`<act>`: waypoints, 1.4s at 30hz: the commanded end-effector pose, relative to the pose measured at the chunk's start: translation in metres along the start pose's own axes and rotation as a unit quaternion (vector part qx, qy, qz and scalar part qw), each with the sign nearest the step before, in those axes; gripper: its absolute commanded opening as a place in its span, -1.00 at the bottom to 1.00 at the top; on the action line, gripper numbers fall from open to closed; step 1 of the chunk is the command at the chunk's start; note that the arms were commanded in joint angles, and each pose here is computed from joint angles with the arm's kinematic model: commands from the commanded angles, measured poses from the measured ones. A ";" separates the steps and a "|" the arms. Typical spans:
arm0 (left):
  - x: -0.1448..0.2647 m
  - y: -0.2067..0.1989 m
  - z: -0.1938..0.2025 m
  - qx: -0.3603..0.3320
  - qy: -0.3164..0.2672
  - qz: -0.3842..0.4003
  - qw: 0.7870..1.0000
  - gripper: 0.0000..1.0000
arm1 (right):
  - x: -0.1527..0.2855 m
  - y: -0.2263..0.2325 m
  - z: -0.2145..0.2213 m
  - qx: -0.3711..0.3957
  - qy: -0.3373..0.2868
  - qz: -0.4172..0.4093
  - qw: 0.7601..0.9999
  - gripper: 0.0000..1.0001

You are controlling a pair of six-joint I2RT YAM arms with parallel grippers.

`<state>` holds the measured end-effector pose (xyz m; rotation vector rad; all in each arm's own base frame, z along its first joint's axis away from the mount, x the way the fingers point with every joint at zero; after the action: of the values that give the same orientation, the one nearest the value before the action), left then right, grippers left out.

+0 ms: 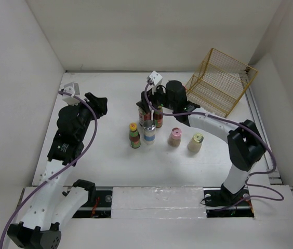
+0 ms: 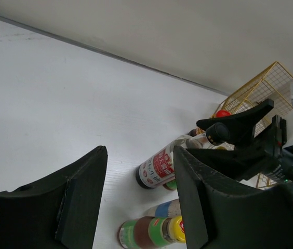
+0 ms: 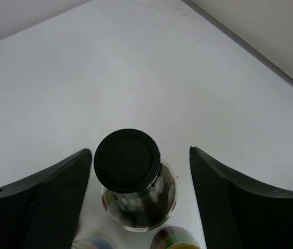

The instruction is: Organize the condiment bottles

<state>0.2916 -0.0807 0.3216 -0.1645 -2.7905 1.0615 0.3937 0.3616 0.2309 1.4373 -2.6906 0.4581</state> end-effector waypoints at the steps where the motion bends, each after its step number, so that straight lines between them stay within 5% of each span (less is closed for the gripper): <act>1: 0.002 -0.008 -0.005 0.003 -0.010 0.022 1.000 -0.01 | -0.010 -0.006 -0.053 -0.001 -0.096 0.003 0.995 0.45; 4: 0.004 -0.013 -0.008 0.004 -0.014 0.033 0.999 -0.01 | -0.018 -0.003 -0.045 -0.008 -0.092 -0.005 0.996 0.01; 5: 0.004 -0.013 -0.008 0.004 -0.014 0.033 0.999 -0.01 | -0.018 -0.003 -0.045 -0.015 -0.092 -0.005 0.996 -0.45; 6: 0.004 -0.013 -0.008 0.004 -0.014 0.033 0.999 -0.01 | -0.018 -0.004 -0.045 -0.016 -0.091 -0.001 0.996 -0.64; 9: 0.004 -0.015 -0.008 0.004 -0.012 0.038 0.999 -0.01 | -0.013 -0.005 -0.068 -0.027 -0.130 -0.001 0.991 -0.99; 16: 0.005 -0.017 -0.008 0.009 -0.008 0.041 0.999 -0.01 | 0.024 -0.030 -0.208 0.013 -0.263 0.001 0.965 -1.00; 23: 0.009 -0.018 -0.010 0.009 -0.015 0.046 0.999 -0.01 | 0.085 -0.092 -0.280 0.029 -0.315 0.121 0.941 -1.00; 35: 0.012 -0.019 -0.007 0.009 -0.009 0.054 0.998 -0.01 | 0.192 -0.268 -0.285 0.051 -0.277 0.382 0.880 -1.00; 42: 0.014 -0.021 -0.009 0.009 -0.013 0.057 0.998 -0.01 | 0.242 -0.345 -0.271 0.064 -0.245 0.469 0.846 -1.00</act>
<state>0.2793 -0.0877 0.3296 -0.2668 -2.7879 1.0884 0.5430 0.0886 0.5445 0.2410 -3.5126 0.3239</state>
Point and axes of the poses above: each gripper's point midway between its finger pads, its own x axis back along the fingers, its own y axis along the line the jaws close on, z = x × y, the point moved 1 cm from there along x, back along the fingers, and after that the axes turned 14 degrees about x, right-handed, at the moved point
